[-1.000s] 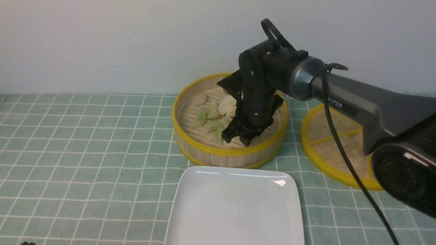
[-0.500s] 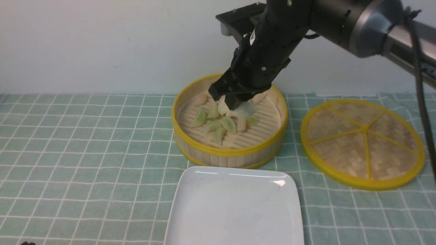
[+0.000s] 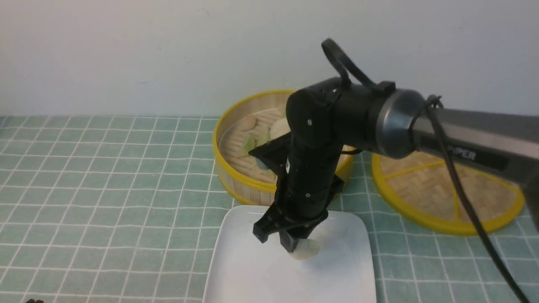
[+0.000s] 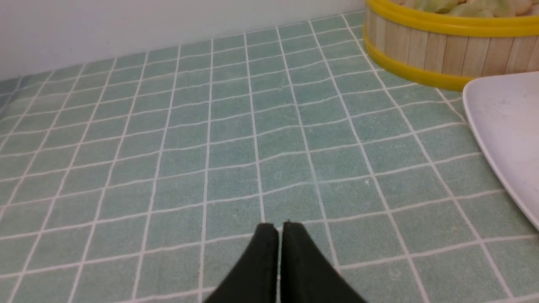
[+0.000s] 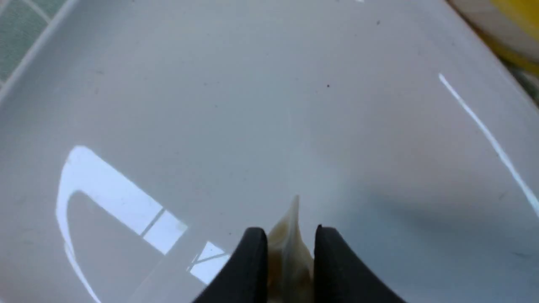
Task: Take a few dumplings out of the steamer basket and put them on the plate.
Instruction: Use the right arm to put the dumpling into the plate, then use the right arm to grab a dumpling from inside the steamer
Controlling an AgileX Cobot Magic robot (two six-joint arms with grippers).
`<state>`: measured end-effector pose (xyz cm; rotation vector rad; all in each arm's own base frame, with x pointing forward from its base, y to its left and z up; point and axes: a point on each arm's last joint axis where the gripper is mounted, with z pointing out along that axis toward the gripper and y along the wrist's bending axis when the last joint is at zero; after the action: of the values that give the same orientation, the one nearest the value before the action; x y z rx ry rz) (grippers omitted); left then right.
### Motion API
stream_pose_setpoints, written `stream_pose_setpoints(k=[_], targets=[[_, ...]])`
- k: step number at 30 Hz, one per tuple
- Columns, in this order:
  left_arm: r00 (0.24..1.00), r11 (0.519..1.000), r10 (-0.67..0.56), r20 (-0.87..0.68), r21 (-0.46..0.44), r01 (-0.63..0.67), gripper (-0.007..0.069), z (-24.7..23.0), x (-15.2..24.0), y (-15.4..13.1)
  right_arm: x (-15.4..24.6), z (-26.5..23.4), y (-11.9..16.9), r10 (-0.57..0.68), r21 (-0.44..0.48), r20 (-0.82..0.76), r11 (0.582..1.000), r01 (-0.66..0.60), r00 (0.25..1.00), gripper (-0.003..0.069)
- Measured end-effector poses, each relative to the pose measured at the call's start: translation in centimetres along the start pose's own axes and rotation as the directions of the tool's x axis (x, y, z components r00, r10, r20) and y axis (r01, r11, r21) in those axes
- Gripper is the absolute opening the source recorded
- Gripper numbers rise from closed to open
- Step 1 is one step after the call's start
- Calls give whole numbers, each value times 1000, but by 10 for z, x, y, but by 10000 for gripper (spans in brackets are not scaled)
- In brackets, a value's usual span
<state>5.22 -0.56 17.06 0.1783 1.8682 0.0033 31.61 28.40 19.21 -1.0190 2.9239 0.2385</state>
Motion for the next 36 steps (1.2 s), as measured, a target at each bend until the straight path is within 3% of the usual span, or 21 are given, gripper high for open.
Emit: stream_pose_setpoints(k=[4, 5, 8, 10, 12, 15, 19, 29, 36], targets=[[1000, 1000, 0, 0, 0, 0, -6, 0, 0, 0, -1, 8, -1, 3, 0, -18, 1000, -3, 1000, 229], [1000, 1000, 0, 0, 0, 0, -6, 0, 0, 0, -4, 3, -1, -5, 11, -3, 1000, 5, 1000, 312], [1000, 1000, 0, 0, 0, 0, -6, 0, 0, 0, -16, -14, -2, -36, 49, 64, 998, 33, 997, 462], [1000, 1000, 0, 0, 0, 0, -6, 0, 0, 0, -21, -23, -3, -55, 77, 99, 996, 47, 994, 525], [1000, 1000, 0, 0, 0, 0, -6, 0, 0, 0, -33, -45, -9, -83, 166, 176, 985, 54, 981, 598], [1000, 1000, 0, 0, 0, 0, -6, 0, 0, 0, -43, -66, -23, -62, 222, 251, 975, 5, 966, 615], [1000, 1000, 0, 0, 0, 0, -6, 0, 0, 0, -58, -76, -54, -6, 217, 328, 974, -69, 945, 598], [1000, 1000, 0, 0, 0, 0, -6, 0, 0, 0, -86, -25, -126, 110, 191, 368, 963, -191, 923, 566], [1000, 1000, 0, 0, 0, 0, -6, 0, 0, 0, -93, -5, -143, 134, 187, 415, 956, -228, 900, 566]])
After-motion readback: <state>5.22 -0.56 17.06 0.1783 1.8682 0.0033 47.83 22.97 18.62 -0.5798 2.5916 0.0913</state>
